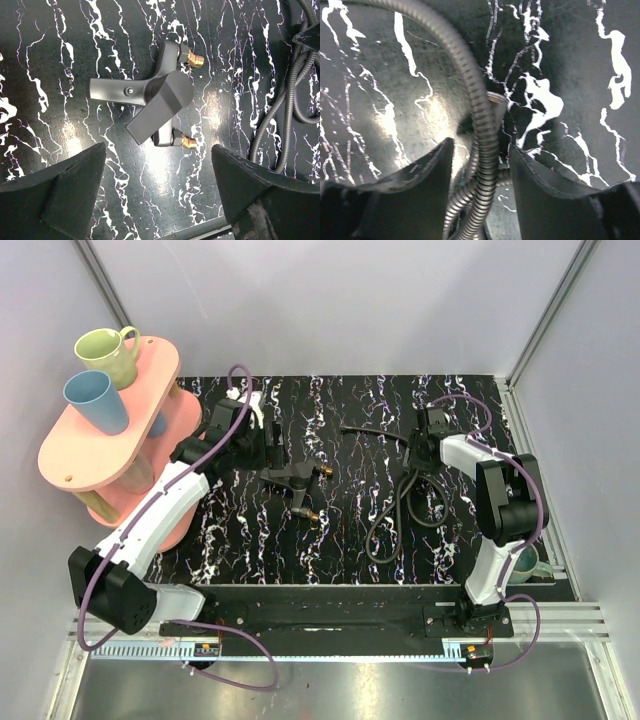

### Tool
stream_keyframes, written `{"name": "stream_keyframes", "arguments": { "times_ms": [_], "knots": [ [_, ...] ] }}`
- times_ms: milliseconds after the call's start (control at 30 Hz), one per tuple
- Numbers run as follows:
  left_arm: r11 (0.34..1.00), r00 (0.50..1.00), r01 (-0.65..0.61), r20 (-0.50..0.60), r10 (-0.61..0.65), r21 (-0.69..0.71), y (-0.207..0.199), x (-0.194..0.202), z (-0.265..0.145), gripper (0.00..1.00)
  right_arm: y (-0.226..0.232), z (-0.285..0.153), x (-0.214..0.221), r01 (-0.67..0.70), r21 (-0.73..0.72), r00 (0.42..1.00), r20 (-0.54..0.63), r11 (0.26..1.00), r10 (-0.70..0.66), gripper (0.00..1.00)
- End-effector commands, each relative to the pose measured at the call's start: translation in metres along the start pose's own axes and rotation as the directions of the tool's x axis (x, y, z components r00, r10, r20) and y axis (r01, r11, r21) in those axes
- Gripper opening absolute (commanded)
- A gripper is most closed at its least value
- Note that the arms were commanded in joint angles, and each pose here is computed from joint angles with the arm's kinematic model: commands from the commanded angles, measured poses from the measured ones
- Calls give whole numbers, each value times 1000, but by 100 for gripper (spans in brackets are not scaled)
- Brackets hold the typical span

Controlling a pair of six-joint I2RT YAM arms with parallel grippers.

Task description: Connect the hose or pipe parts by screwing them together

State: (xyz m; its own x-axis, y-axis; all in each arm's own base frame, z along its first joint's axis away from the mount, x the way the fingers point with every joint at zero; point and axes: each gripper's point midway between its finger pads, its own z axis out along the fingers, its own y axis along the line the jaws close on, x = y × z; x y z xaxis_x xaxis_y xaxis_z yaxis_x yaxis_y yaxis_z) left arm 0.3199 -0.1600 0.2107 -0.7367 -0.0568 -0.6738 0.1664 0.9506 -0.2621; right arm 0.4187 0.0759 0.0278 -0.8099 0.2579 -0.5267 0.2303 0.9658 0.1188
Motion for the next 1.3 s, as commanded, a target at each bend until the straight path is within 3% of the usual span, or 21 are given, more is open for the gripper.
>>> {"name": "stream_keyframes", "arguments": {
  "times_ms": [0, 67, 100, 200, 267, 433, 500, 600, 667, 733, 800, 867, 967, 1000, 1100, 1167, 1267],
  "knots": [
    [1000, 999, -17, 34, 17, -22, 5, 0, -11, 91, 25, 1, -25, 38, -114, 999, 40, 993, -33, 53],
    [1000, 998, -19, 51, 20, -19, 5, -2, -16, 91, 41, -2, -31, 73, -199, 996, 61, 977, -62, 45],
    [1000, 998, -22, 52, 23, -21, 5, -1, -17, 91, 46, -4, -33, 81, -221, 995, 72, 972, -67, 32],
    [999, 998, -23, 53, 25, -30, 8, 2, -18, 92, 60, -17, -48, 100, -287, 990, 120, 953, -68, 16],
    [999, 998, -23, 50, 25, -36, 10, 5, -16, 92, 71, -29, -55, 89, -340, 989, 143, 936, -42, 15],
    [999, 999, -17, 42, 19, -31, 11, 11, -10, 92, 97, -40, -57, 25, -483, 988, 146, 875, 52, 31],
    [1000, 999, -16, 37, 17, -26, 10, 12, -9, 92, 99, -39, -52, 22, -501, 990, 130, 865, 50, 30],
    [1000, 999, -19, 33, 19, -22, 9, 14, -8, 92, 101, -44, -54, 41, -509, 989, 141, 859, 36, 20],
    [1000, 999, -20, 33, 20, -22, 9, 14, -9, 92, 88, -43, -59, 62, -445, 985, 170, 894, 16, 23],
    [1000, 999, -20, 43, 20, -20, 8, 12, -12, 92, 49, -31, -66, 50, -217, 983, 181, 975, -10, 29],
    [1000, 998, -19, 51, 20, -20, 9, 11, -16, 92, 16, -23, -69, 48, -28, 981, 191, 998, -42, 37],
    [1000, 998, -20, 56, 21, -22, 9, 12, -18, 92, 4, -24, -68, 66, 36, 983, 171, 997, -71, 45],
    [1000, 998, -20, 60, 21, -22, 10, 13, -21, 92, 19, -35, -68, 96, -46, 983, 162, 994, -88, 57],
    [1000, 998, -18, 66, 20, -20, 10, 13, -23, 92, 37, -46, -69, 113, -154, 982, 167, 981, -87, 62],
    [1000, 997, -23, 75, 24, -22, 11, 14, -26, 92, 81, -72, -69, 222, -396, 962, 237, 891, -135, 64],
    [999, 997, -25, 76, 27, -25, 13, 16, -27, 92, 95, -76, -68, 290, -459, 945, 278, 840, -174, 64],
    [999, 997, -27, 77, 29, -23, 14, 20, -30, 92, 98, -66, -64, 329, -471, 938, 266, 819, -224, 64]
  ]
}}
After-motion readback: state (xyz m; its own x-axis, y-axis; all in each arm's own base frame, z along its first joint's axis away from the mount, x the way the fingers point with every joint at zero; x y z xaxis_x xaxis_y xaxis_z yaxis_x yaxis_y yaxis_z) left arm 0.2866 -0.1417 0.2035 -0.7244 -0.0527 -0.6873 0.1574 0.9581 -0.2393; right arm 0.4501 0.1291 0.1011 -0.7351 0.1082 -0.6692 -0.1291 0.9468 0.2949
